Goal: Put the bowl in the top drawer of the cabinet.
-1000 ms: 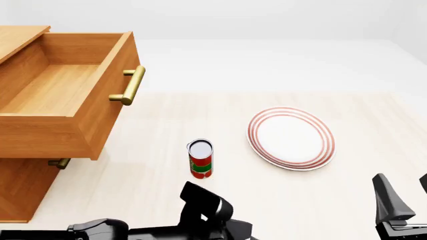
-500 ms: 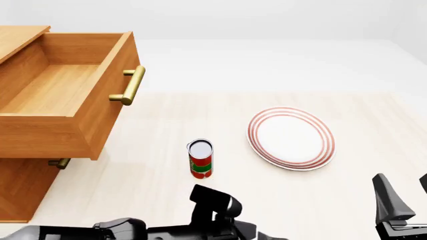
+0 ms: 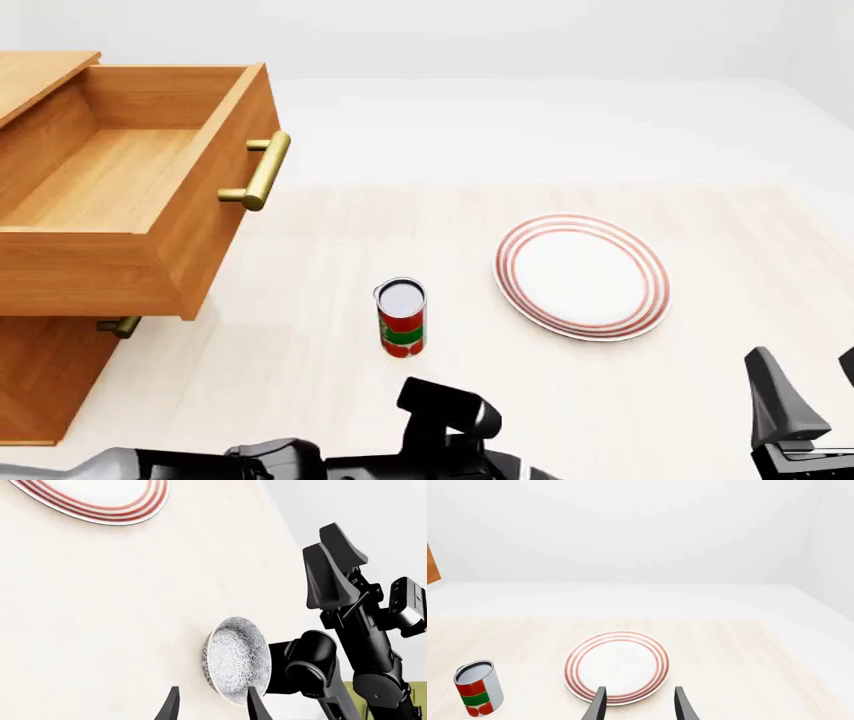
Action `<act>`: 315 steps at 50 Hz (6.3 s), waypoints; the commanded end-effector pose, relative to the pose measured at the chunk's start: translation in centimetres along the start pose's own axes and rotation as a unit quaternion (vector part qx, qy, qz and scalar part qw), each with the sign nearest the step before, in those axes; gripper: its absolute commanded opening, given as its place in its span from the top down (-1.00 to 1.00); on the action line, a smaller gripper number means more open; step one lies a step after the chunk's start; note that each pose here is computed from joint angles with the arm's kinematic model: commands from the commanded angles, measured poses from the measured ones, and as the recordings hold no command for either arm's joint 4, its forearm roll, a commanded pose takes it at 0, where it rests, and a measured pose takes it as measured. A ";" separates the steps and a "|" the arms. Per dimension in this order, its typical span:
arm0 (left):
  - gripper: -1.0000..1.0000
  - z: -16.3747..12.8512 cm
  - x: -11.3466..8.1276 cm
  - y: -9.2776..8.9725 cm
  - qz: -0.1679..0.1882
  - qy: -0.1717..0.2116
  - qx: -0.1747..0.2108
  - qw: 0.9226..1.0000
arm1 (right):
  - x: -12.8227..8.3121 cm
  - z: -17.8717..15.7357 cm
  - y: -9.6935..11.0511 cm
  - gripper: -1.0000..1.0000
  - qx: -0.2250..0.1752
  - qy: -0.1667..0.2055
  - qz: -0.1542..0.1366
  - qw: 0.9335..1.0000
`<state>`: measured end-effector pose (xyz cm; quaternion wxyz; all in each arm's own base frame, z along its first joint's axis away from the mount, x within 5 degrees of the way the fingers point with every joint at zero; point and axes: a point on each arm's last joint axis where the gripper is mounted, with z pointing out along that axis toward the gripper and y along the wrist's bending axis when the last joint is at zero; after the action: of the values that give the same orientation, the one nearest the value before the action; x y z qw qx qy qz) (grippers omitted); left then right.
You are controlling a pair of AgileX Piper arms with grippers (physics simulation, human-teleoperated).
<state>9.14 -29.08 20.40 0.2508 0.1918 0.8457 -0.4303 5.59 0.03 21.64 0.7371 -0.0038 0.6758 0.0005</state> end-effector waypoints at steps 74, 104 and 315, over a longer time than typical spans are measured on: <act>-1.00 5.7 2.9 0.2 -0.028 0.039 -0.009 0.999 | 0.0 0.0 0.0 -1.00 0.000 0.000 0.000 1.000; -1.00 7.3 4.0 0.6 -0.041 0.053 -0.017 0.998 | 0.0 0.0 0.0 -1.00 0.000 0.000 0.000 1.000; 1.00 -13.7 -16.4 -2.2 -0.013 -0.177 -0.078 0.981 | 0.0 0.0 0.0 -1.00 0.000 0.000 0.000 1.000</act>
<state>17.51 -22.41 36.85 0.3885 0.0970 0.8291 -0.3903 5.59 0.03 21.64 0.7371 -0.0038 0.6758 0.0005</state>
